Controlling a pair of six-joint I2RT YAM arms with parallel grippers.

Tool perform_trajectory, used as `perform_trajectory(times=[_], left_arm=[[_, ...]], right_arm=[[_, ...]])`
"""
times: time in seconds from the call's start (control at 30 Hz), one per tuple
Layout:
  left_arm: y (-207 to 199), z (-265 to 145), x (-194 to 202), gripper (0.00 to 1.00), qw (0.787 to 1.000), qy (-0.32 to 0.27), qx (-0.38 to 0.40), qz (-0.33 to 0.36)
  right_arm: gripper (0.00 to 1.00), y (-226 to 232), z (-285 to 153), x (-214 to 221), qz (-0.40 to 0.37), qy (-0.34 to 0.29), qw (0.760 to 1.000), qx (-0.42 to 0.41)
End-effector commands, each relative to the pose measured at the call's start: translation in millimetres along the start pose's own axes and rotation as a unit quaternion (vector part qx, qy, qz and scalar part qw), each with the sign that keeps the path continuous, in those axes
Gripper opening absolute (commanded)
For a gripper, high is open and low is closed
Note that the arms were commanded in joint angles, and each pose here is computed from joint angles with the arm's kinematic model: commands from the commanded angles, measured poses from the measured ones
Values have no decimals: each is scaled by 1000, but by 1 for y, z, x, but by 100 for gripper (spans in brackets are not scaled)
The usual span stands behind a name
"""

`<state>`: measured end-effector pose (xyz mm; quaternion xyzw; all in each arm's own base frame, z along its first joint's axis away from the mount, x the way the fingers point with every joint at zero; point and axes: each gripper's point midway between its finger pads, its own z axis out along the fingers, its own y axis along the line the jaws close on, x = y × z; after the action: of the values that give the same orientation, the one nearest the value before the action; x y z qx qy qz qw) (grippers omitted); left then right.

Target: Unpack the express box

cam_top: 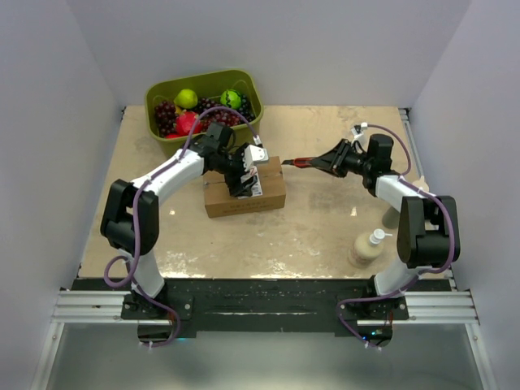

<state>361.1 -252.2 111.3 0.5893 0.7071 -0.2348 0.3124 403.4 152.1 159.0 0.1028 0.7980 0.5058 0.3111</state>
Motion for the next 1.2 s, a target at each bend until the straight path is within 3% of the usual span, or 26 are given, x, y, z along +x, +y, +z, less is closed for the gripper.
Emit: perform_trajectory(times=[0.0,0.47,1.17], left_arm=[[-1,11,34,88,999,51,7,-11],[12,17,39,84,997,62,-22,-31],[31,23,46,70,994,78,-56,-57]], right_arm=[[0,11,0,1,-9,11,999,-34],[0,1,-4,17,3,46,999,-14],[0,6,-15,30,-1,63,998,-10]])
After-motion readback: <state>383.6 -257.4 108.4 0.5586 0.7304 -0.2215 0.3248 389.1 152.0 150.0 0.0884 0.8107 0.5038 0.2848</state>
